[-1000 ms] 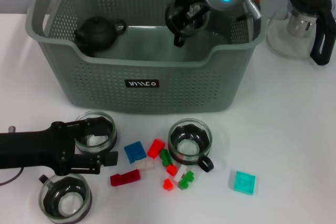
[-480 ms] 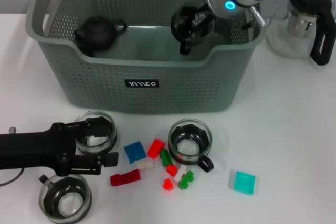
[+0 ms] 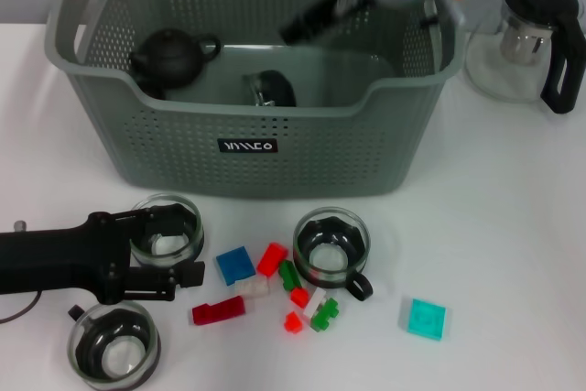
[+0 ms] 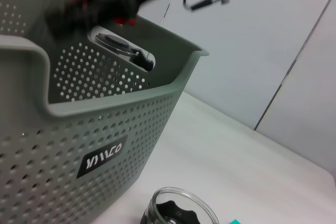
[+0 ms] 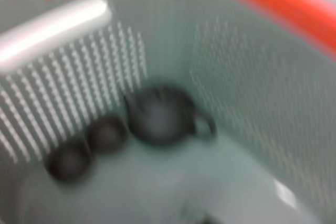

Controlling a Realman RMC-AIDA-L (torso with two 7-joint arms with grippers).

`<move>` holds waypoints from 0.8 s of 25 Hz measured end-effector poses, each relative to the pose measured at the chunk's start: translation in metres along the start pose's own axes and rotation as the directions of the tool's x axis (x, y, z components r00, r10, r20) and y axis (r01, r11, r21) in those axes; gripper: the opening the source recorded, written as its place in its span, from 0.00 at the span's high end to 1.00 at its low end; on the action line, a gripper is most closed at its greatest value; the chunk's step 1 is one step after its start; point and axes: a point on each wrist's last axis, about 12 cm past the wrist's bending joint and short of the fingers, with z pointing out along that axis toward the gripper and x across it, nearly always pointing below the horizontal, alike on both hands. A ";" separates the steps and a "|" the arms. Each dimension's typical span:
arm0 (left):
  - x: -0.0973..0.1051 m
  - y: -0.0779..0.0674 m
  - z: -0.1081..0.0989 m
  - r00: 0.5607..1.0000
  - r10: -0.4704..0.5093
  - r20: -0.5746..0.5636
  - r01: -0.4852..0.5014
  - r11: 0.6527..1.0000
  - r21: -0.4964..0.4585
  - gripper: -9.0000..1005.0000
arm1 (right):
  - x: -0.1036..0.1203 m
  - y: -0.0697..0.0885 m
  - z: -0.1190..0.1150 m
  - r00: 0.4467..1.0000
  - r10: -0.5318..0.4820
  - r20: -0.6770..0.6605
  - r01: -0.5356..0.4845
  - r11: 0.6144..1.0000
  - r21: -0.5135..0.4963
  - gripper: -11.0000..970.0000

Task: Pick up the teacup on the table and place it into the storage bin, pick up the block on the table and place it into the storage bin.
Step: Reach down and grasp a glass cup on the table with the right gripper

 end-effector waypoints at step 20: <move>-0.007 0.003 -0.002 1.000 0.000 0.006 0.001 1.000 -0.013 0.11 | 0.164 0.002 -0.184 0.858 -0.028 0.512 0.377 0.711 -0.593 0.24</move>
